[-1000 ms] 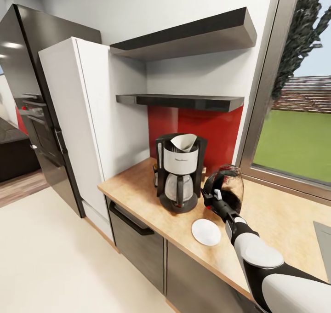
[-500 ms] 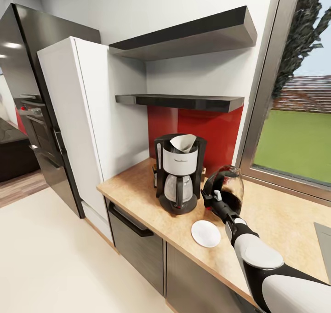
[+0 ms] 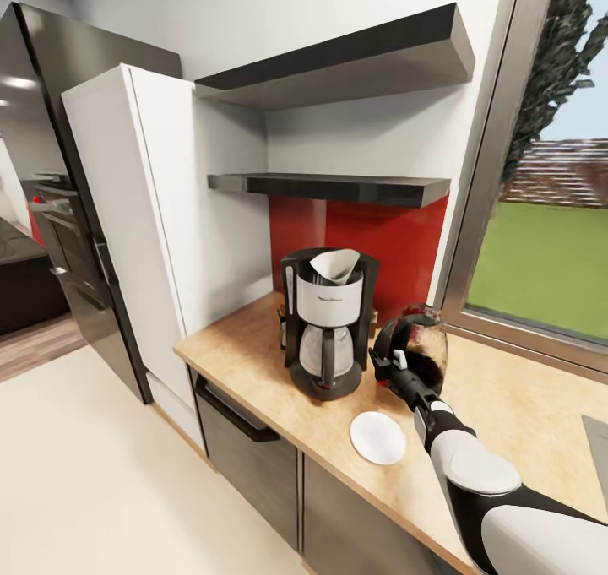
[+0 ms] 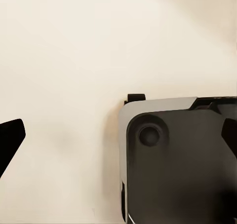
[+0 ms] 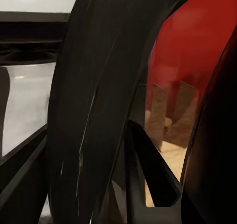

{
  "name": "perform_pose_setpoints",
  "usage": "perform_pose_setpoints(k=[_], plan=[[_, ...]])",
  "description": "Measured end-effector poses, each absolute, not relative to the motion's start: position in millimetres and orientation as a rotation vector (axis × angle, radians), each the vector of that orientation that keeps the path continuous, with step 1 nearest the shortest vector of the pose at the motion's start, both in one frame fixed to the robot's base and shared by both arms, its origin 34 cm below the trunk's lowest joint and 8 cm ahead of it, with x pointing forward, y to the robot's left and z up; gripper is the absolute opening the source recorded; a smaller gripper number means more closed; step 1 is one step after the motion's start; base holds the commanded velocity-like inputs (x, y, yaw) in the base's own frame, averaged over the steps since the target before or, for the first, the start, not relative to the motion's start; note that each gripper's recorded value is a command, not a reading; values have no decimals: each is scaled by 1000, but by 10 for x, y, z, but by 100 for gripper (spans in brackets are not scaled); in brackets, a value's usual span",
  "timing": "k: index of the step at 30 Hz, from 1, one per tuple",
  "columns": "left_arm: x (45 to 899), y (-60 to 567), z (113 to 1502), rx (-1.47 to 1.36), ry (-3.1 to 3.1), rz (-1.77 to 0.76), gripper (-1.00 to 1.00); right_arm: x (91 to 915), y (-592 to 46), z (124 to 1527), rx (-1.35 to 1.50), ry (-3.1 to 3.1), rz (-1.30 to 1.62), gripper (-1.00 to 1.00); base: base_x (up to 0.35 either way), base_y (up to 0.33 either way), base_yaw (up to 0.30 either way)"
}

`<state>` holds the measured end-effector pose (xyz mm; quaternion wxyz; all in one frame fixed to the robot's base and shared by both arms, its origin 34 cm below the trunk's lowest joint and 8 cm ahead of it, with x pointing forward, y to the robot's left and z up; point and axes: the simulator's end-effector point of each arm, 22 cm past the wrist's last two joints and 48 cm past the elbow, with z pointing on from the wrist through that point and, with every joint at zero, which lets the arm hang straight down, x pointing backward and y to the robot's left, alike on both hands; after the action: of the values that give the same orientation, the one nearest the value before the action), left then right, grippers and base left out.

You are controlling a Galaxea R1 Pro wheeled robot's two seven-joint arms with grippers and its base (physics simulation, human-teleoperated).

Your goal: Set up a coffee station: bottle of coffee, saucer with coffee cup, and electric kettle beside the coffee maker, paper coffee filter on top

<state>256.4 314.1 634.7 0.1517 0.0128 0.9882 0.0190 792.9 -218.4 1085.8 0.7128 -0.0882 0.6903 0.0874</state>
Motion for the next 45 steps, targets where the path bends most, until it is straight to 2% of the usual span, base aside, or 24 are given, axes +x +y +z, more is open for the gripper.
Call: perform_pose_setpoints(k=[8,9,45], plan=[[2565,3140,6346,38,2836,54,100,7932,-2191,10861,-194,1529,192,-100,13,-6,0],[2565,3140,6346,38,2836,54,100,7932,-2191,10860,-194,1529,192,100,0,0,0],[2565,3143,6346,37,2836,55,100,7921,-2196,10838,-189,1531,193,100,-9,3,0]])
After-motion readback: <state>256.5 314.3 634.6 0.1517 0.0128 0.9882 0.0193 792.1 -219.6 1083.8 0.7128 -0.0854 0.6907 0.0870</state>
